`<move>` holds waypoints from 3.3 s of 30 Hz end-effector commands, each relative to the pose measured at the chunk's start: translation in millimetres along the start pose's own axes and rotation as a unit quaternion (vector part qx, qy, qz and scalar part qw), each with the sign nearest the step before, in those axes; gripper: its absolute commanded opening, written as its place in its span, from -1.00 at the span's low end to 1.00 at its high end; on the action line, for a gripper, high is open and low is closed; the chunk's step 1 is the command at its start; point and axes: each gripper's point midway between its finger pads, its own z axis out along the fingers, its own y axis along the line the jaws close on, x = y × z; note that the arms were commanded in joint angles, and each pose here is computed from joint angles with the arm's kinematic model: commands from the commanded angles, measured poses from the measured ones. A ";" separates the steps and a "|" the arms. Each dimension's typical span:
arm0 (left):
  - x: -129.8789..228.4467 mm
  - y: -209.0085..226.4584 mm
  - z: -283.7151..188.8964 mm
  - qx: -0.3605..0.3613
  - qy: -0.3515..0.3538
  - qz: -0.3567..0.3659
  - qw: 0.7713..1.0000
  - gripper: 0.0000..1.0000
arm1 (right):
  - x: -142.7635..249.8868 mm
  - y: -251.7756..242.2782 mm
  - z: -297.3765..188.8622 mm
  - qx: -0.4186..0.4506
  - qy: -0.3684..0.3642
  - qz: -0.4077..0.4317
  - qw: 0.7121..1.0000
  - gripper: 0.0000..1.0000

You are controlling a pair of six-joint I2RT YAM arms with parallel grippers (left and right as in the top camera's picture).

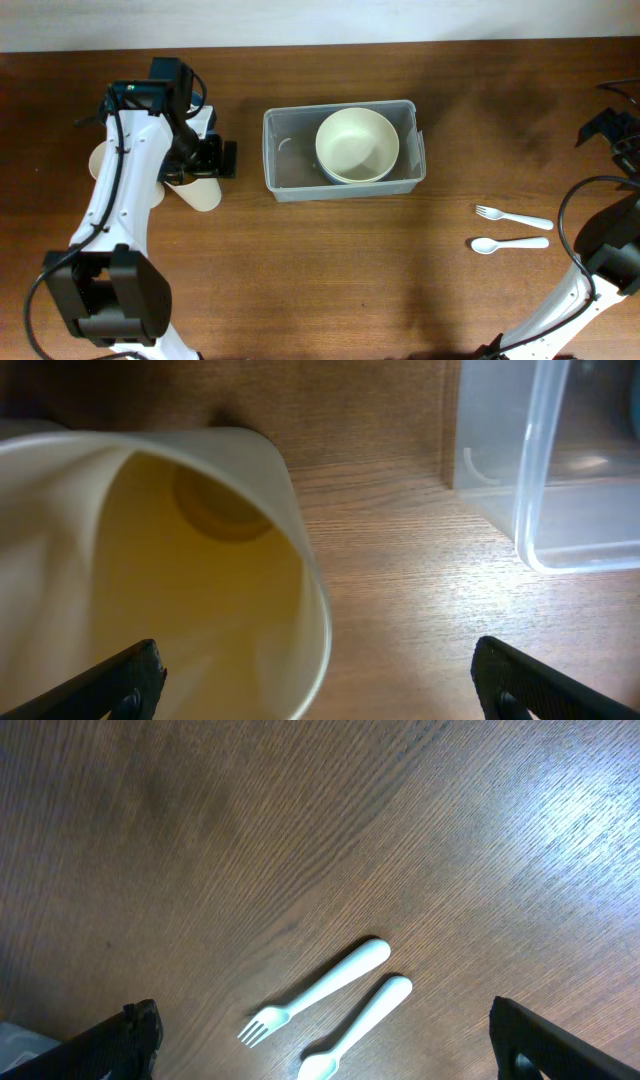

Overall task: Pack container
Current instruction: 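Lower the left gripper around the cream cup's rim and close, then lift the cream cup and carry it right toward the container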

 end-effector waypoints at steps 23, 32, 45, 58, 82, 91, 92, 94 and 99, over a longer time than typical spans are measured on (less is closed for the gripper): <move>-16.0 0.6 30.5 -0.004 0.009 0.028 1.000 1.00 | 2.6 1.0 -13.4 -0.005 -0.014 0.003 1.000 0.98; -12.5 -14.9 45.4 -0.026 0.031 0.045 0.998 0.99 | 2.6 1.0 -13.4 -0.005 -0.014 0.004 1.000 0.98; -10.9 -11.7 47.0 -0.040 0.036 0.038 0.998 1.00 | 2.6 1.0 -13.4 -0.005 -0.014 0.003 1.000 0.97; -9.7 -12.4 46.8 -0.039 0.039 0.037 0.998 0.24 | 2.6 1.0 -13.4 -0.005 -0.014 0.003 1.000 0.98; -14.5 -13.5 35.9 -0.038 0.030 0.038 0.998 -0.49 | 2.6 1.0 -13.4 -0.005 -0.014 0.004 1.000 0.98; -10.9 -13.1 35.7 -0.039 0.037 0.037 0.998 -0.96 | 2.6 1.0 -13.5 -0.005 -0.015 0.004 1.000 0.98; -10.9 -13.1 35.7 -0.039 0.037 0.037 0.998 -0.97 | 2.6 1.0 -13.4 -0.005 -0.014 0.004 1.000 0.98; -10.9 -13.1 35.8 -0.039 0.037 0.037 0.998 -0.96 | 2.6 1.0 -13.4 -0.005 -0.014 0.003 1.000 0.98; -9.6 -13.1 35.0 -0.039 0.040 0.037 0.998 -0.96 | 2.6 1.0 -13.4 -0.005 -0.014 0.004 1.000 0.98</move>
